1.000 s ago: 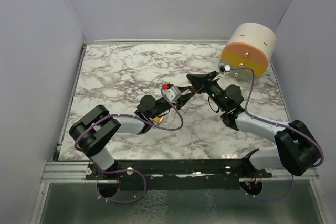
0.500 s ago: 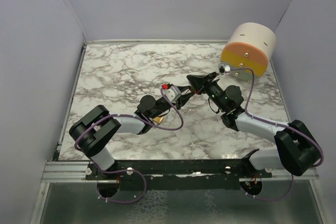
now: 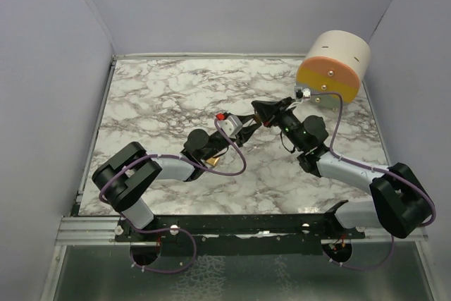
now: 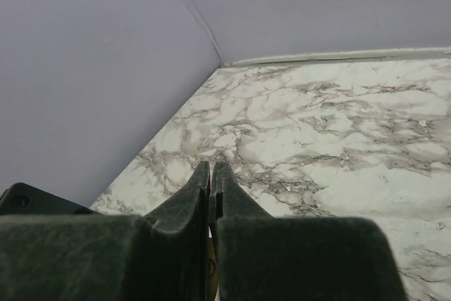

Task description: Unlock with the key

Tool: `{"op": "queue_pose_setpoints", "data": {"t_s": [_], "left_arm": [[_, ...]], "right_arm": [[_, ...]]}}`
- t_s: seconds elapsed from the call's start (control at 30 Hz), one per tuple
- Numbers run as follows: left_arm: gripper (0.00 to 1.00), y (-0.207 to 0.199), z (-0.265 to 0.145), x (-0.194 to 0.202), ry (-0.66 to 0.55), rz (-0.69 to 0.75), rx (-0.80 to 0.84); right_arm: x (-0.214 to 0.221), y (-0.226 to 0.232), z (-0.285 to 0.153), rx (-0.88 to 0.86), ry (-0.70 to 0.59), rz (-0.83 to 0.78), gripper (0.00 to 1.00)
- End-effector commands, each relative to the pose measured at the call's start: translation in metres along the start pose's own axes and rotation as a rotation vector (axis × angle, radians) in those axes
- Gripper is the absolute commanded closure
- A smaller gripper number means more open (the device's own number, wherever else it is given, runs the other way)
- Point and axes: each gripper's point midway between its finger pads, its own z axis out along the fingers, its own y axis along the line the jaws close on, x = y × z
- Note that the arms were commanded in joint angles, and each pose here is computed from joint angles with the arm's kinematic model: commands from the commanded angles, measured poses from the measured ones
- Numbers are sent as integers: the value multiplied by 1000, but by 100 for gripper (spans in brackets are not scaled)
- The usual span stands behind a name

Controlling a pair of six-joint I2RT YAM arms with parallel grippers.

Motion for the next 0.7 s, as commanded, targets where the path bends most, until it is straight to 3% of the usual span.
{"op": "queue_pose_setpoints", "data": {"t_s": [0.0, 0.67], "left_arm": [[100, 12, -2, -26, -83, 11, -69], [100, 25, -6, -18, -49, 21, -143]], "right_arm": [[-4, 5, -6, -14, -15, 2, 99], [-1, 4, -12, -9, 0, 8, 99]]}}
